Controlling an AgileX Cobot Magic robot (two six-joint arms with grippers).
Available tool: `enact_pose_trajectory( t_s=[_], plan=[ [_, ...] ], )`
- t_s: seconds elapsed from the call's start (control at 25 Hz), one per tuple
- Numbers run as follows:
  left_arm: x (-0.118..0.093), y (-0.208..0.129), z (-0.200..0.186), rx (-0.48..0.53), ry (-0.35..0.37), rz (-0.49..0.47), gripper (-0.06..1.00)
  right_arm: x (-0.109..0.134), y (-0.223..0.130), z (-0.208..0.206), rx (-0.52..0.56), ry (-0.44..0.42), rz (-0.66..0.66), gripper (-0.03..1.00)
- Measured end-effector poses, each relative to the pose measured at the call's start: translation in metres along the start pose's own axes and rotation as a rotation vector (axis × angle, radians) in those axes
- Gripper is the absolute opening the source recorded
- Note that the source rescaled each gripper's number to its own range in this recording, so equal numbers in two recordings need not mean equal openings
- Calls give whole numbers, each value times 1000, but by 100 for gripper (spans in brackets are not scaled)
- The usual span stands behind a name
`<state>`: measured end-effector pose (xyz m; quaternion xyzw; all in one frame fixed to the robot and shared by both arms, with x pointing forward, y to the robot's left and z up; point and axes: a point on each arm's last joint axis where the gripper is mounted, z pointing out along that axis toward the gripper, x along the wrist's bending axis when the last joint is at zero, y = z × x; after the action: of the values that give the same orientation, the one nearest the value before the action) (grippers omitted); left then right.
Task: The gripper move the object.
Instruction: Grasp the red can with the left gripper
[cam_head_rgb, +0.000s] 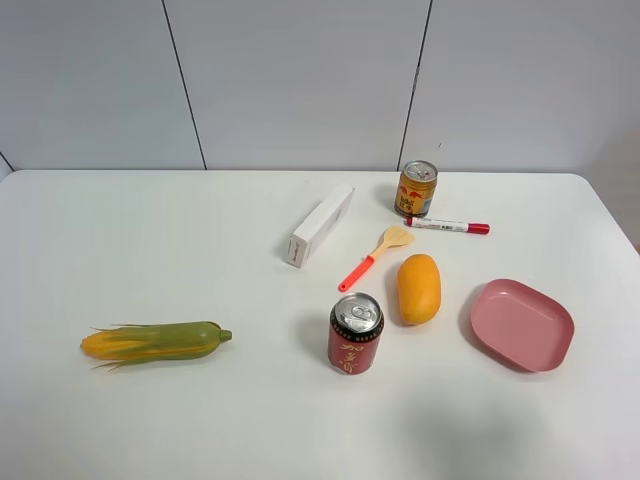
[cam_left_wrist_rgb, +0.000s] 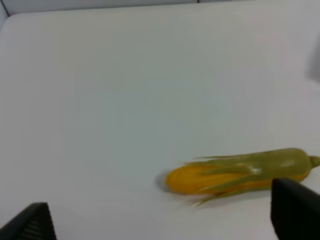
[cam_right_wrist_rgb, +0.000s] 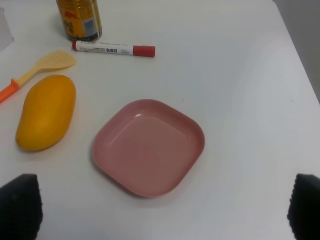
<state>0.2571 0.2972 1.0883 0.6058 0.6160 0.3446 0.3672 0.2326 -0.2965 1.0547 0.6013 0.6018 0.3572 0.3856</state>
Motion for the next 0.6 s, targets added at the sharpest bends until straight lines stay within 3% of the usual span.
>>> enact_pose_trajectory(
  t_s=[0.6],
  plan=[
    [-8,84,82,261,-145,113,82,0,0,0,0,0,0,100]
  ],
)
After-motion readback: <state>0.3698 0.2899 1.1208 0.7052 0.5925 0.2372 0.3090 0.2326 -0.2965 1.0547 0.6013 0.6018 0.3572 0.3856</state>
